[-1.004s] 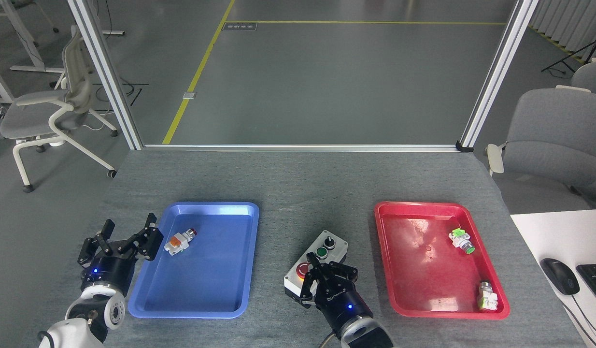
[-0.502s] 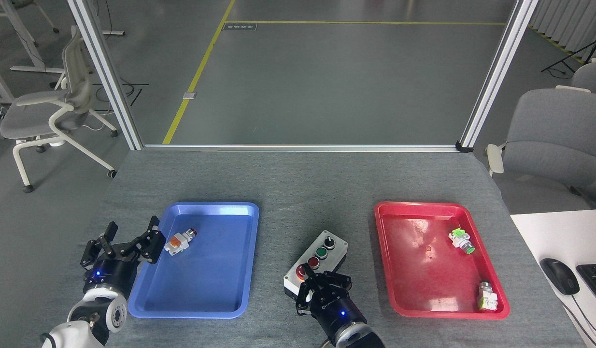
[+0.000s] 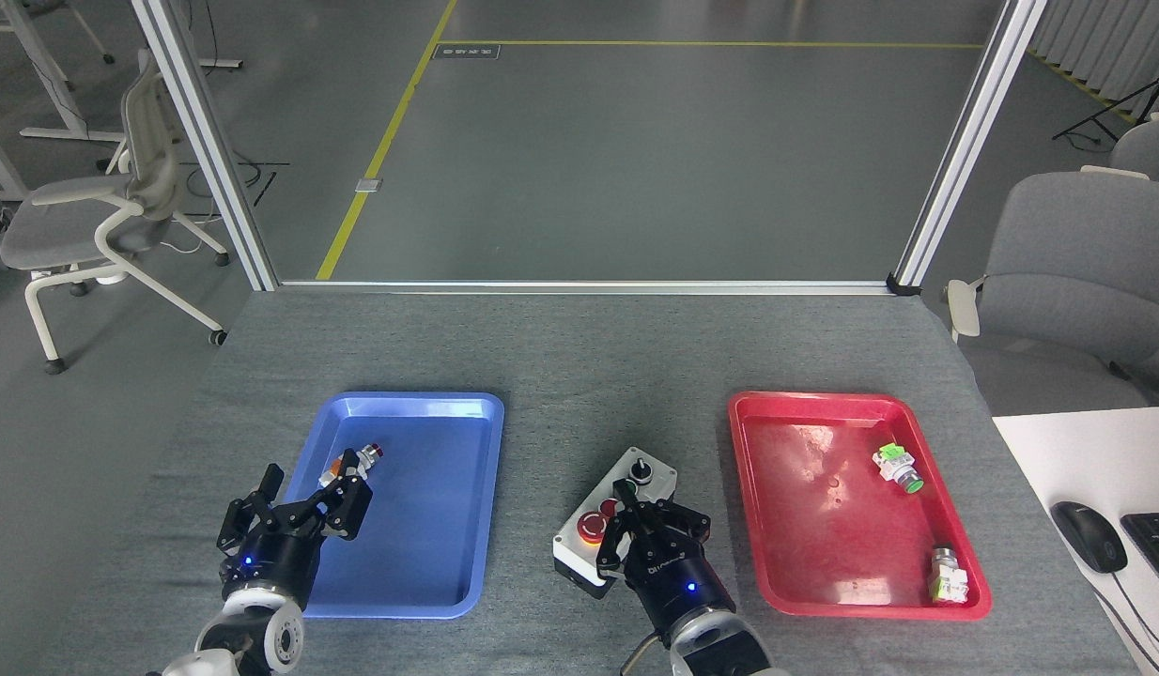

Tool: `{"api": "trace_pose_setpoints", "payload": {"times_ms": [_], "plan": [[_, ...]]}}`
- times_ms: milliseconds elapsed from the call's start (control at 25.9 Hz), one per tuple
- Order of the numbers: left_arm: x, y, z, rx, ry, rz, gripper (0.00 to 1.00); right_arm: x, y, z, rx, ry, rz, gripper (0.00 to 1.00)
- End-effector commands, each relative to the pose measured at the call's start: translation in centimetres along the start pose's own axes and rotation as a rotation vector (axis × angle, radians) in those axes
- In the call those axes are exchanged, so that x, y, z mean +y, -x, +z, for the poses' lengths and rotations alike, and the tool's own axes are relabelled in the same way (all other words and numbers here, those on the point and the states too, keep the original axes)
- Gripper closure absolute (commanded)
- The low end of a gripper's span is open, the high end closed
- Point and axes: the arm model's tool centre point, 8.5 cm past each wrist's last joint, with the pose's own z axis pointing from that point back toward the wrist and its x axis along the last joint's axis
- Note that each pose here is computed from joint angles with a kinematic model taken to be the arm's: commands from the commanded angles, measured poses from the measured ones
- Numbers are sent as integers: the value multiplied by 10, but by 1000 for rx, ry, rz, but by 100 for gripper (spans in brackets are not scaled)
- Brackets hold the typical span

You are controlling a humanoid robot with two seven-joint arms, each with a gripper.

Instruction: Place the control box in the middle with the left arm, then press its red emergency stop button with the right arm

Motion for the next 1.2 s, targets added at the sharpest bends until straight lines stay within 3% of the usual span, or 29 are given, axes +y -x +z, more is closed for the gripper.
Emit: {"api": "trace_pose_setpoints", "payload": {"times_ms": [0,77,154,193,347,772,1158], "plan": [[0,-2,0,2,-16,21,1,-10,31,10,58,41,-18,91],[-1,-3,0,3,-16,24,1,-10,56,17,98,47,-32,75],[-1,-4,0,2,-17,24,1,-7,82,28,145,45,-45,36],[-1,-3,0,3,-16,24,1,-6,96,33,174,45,-53,25],[-1,-3,0,3,-16,24,1,-2,146,55,267,37,-65,4],[-1,-3,0,3,-16,24,1,-10,189,82,380,68,-67,3],[-1,-4,0,2,-17,24,1,-8,187,88,378,66,-74,2]]}}
